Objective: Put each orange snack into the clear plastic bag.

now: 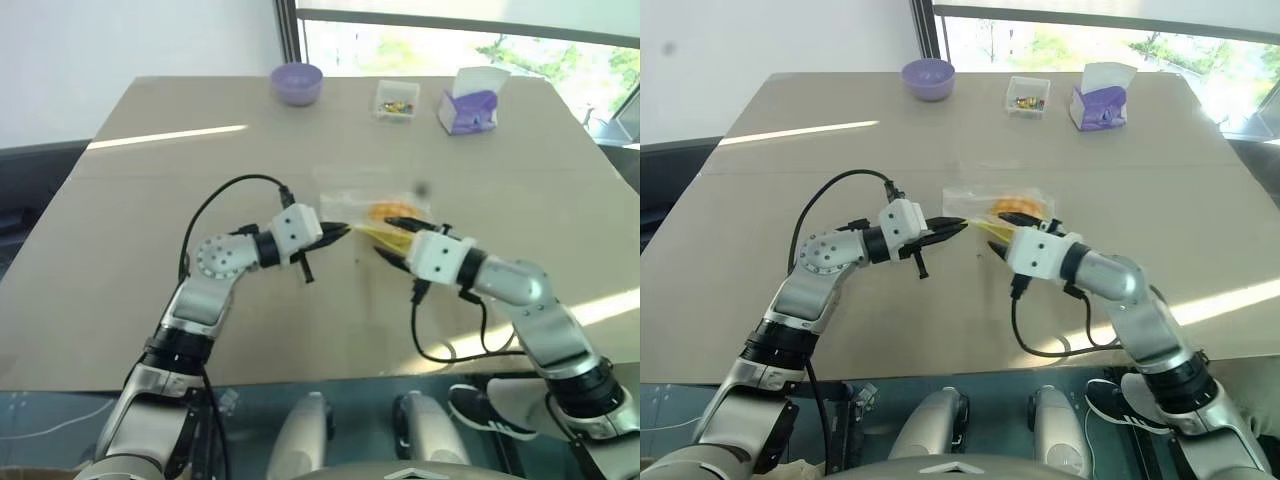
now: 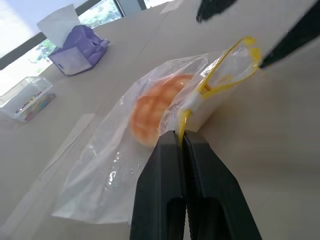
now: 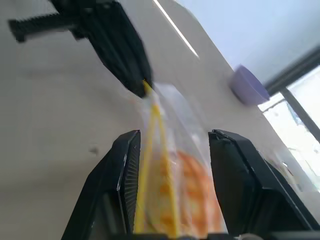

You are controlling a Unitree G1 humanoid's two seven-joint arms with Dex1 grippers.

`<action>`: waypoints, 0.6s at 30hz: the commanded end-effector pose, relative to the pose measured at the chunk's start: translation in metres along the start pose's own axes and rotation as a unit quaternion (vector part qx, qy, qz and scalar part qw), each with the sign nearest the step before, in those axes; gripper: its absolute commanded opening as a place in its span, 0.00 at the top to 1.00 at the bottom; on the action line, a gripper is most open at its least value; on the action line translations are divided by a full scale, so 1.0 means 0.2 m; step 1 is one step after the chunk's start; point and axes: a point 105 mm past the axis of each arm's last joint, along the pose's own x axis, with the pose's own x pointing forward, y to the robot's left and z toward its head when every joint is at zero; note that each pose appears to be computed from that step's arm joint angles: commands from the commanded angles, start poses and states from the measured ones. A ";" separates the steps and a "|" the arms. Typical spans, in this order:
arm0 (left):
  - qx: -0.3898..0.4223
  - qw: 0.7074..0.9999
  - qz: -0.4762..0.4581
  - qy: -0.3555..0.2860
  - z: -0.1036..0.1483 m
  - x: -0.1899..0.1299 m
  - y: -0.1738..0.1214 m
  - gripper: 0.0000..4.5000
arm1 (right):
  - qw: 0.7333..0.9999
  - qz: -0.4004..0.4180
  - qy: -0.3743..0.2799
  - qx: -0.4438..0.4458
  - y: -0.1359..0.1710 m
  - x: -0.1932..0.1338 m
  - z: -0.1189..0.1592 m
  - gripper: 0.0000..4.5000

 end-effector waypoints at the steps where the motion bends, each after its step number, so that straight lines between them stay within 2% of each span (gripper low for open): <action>1: 0.004 1.000 0.001 -0.026 0.07 -0.01 0.03 1.00 | 0.999 -0.004 -0.013 -0.031 -0.04 0.04 0.05 0.49; 7: -0.034 0.999 -0.026 -0.028 0.08 0.00 0.00 1.00 | 0.998 -0.002 -0.016 -0.065 -0.06 0.12 0.07 0.49; 10: -0.045 0.998 -0.031 -0.029 0.09 -0.01 0.00 1.00 | 0.997 -0.002 -0.019 -0.072 -0.05 0.13 0.08 0.64; 18: -0.063 0.997 -0.029 -0.025 0.09 -0.01 0.00 1.00 | 0.996 0.002 -0.019 -0.085 -0.04 0.14 0.09 0.64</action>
